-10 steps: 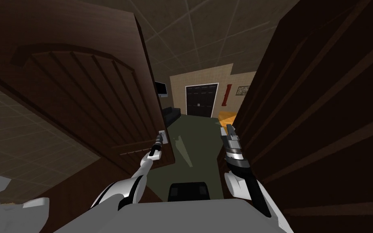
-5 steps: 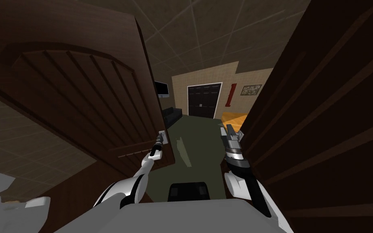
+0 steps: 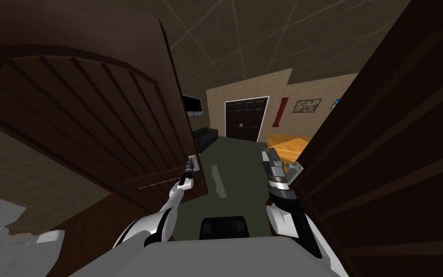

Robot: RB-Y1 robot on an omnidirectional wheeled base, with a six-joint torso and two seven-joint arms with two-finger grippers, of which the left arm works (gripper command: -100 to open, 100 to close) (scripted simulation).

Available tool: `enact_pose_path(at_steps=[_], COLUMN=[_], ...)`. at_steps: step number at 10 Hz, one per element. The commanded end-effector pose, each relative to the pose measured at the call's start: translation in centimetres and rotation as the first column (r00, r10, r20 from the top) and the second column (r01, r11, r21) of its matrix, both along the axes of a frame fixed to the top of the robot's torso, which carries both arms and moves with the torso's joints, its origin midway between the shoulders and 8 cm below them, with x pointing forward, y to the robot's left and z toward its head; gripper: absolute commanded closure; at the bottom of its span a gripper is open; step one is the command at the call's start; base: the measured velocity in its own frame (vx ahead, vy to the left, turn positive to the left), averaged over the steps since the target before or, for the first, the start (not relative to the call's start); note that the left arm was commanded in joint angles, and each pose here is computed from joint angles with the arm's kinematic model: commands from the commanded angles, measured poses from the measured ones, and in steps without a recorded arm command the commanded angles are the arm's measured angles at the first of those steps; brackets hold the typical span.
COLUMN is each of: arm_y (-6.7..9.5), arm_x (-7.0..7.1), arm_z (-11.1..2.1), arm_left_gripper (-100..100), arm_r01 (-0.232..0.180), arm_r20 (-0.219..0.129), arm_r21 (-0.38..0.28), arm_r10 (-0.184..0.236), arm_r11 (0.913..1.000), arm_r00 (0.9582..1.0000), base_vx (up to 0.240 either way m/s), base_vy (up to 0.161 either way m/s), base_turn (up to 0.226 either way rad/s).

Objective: Push the door open

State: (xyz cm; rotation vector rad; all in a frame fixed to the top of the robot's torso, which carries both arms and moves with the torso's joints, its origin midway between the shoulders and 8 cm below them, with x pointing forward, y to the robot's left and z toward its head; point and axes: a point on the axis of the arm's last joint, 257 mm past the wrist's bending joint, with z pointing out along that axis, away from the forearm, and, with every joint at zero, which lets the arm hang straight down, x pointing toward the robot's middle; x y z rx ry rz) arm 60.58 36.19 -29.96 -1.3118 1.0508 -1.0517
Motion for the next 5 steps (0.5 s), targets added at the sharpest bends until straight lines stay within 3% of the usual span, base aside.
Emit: enact_pose_path(at_steps=[1,5], arm_y=[0.87,1.00], arm_x=[0.07,-0.03], arm_z=[0.41,0.35], arm_left_gripper=[100,100], arm_r01=[-0.024,-0.051], arm_r20=[0.007,0.005], arm_r21=[0.007,0.007], arm_r10=[0.024,0.051], arm_r11=[0.9997,0.9987], arm_r00=[0.9997,0.9987], base_vx=[0.170,0.199], base_vy=[-0.070,-0.091], base_turn=[0.106,0.131])
